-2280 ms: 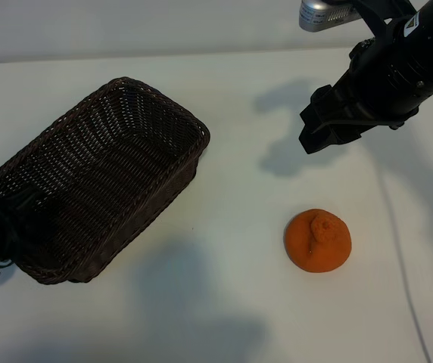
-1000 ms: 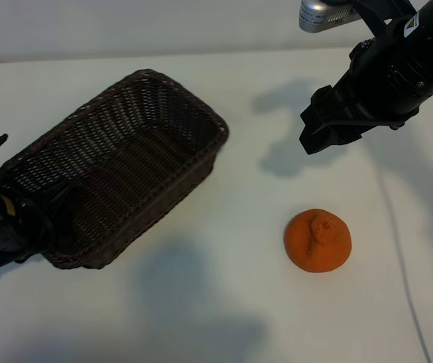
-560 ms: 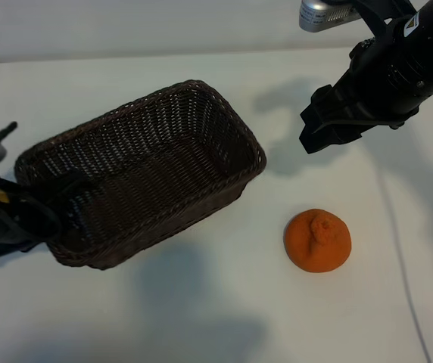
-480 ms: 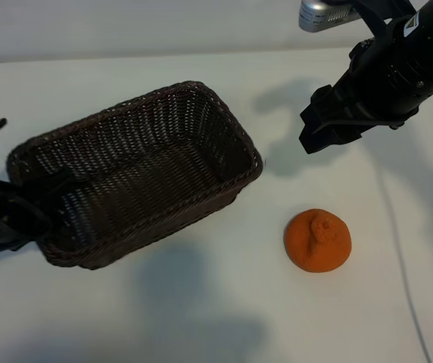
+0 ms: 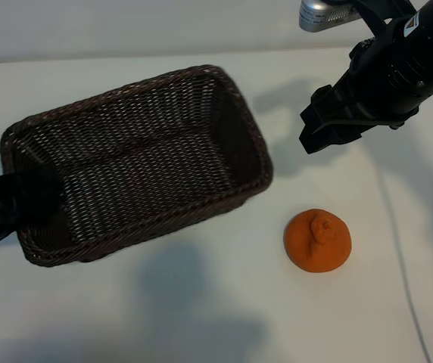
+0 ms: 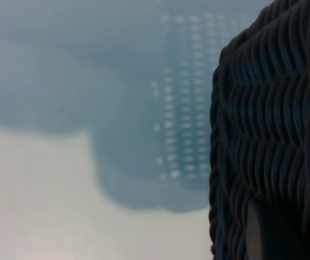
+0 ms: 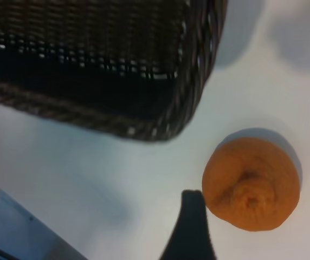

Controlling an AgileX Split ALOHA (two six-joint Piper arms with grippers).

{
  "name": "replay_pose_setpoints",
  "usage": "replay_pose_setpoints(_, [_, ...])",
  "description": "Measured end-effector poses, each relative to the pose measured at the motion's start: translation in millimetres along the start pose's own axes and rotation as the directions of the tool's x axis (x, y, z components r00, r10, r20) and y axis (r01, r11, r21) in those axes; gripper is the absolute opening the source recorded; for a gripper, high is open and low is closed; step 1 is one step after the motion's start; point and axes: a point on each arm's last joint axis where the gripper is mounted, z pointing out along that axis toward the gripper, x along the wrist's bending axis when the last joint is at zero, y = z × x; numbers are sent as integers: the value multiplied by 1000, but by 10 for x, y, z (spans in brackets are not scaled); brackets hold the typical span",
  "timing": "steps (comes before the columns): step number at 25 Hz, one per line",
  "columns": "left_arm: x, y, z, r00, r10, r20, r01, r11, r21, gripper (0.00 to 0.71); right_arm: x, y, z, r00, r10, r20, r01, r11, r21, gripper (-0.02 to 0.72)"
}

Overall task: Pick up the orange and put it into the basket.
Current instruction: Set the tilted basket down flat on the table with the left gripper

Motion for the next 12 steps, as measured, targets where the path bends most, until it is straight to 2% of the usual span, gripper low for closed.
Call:
replay_pose_setpoints(5, [-38,141,-42,992,102,69,-104,994,23,152,0,-1,0,1000,0,0,0,1000,1,576])
replay_pose_setpoints(12, [-162,490,30,980,186,74,-192,979,75,152,1,-5,0,1000,0,-1,0,1000,6,576])
